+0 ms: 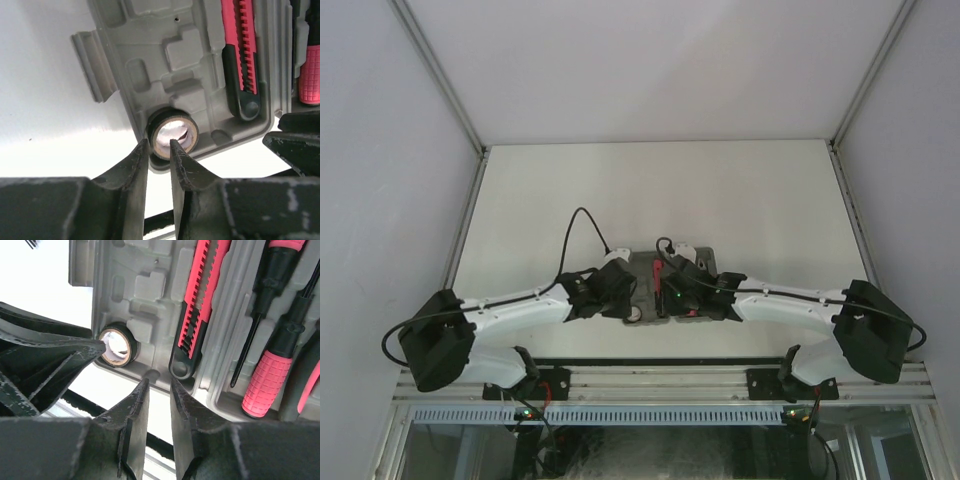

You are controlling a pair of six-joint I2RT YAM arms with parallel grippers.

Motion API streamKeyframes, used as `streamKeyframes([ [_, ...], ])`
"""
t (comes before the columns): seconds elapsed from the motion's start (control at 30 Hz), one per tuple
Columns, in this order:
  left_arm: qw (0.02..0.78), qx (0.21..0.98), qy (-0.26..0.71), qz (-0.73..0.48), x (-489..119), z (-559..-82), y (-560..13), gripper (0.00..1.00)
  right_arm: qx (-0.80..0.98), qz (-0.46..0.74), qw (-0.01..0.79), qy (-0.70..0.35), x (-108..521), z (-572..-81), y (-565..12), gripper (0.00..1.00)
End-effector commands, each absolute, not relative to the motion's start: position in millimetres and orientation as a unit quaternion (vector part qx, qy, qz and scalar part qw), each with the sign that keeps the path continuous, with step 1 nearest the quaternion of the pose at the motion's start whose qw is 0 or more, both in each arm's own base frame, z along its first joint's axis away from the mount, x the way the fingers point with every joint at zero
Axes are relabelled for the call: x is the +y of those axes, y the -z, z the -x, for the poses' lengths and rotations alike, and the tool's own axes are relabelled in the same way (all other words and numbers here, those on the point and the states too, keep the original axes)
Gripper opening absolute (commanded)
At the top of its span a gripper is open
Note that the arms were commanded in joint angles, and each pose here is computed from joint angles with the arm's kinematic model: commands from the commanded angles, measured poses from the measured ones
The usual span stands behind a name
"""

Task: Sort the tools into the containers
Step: Adjust the engineering item in the storage box.

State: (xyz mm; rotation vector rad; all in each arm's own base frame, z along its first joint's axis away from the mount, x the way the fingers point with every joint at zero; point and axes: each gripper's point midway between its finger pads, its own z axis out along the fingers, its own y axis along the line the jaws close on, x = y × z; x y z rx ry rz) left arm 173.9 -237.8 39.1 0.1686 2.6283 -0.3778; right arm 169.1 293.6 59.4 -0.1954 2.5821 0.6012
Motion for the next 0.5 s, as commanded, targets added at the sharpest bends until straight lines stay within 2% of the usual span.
streamKeyframes([
  [0.0,0.274,0.948,0.154,-0.055,-234,-182,-70,0.30,0.932,0.069,0.269,-0.235,294,-175,-80,0.24],
  [0.07,0.294,0.938,0.175,-0.055,-238,-187,-87,0.35,0.930,0.067,0.274,-0.238,293,-175,-83,0.25],
  [0.2,0.329,0.924,0.191,-0.045,-231,-195,-111,0.38,0.928,0.064,0.281,-0.237,289,-174,-85,0.28],
  [0.47,0.372,0.911,0.164,0.063,-165,-217,-121,0.39,0.931,0.059,0.294,-0.210,275,-170,-81,0.35],
])
